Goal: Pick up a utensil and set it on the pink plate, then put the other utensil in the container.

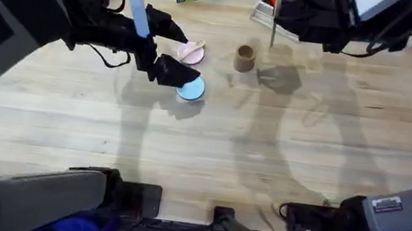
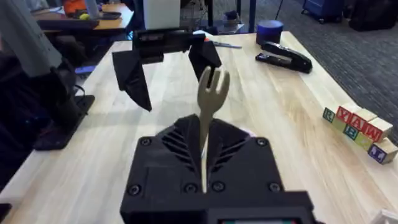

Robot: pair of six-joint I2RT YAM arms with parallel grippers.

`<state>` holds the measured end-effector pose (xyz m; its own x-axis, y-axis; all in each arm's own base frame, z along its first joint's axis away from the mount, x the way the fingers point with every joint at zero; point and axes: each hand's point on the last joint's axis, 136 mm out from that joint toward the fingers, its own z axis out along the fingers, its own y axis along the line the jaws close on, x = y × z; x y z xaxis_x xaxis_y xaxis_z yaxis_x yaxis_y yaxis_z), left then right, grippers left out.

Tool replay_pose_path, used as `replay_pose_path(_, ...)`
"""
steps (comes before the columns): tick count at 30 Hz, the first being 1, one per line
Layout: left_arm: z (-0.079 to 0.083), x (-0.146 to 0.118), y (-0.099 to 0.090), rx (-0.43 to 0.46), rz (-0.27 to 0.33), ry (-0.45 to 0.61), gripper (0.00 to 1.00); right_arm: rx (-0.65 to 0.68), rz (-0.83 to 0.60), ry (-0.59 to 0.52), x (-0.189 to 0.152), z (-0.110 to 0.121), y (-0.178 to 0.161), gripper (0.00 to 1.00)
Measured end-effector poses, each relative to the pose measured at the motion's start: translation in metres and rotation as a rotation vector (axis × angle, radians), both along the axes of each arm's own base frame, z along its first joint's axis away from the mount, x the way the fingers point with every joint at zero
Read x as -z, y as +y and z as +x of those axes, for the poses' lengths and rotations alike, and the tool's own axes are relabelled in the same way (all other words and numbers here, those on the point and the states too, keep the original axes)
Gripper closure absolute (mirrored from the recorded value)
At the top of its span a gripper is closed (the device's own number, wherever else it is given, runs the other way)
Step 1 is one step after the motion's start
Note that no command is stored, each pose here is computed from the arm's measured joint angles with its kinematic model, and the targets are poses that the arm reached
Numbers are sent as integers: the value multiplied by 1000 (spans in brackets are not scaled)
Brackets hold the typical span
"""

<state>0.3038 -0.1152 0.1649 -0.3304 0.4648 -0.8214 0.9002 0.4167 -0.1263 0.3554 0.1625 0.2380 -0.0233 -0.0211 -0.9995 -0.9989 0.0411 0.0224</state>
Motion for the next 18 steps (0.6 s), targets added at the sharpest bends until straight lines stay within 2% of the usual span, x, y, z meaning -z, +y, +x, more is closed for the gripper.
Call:
replay_pose_path(13,0,0,0,0,0,0,5,-14,-2,-81,25,20,5,969)
replay_pose_path(18,0,0,0,0,0,0,6,-25,-1,-71,39,24,9,968)
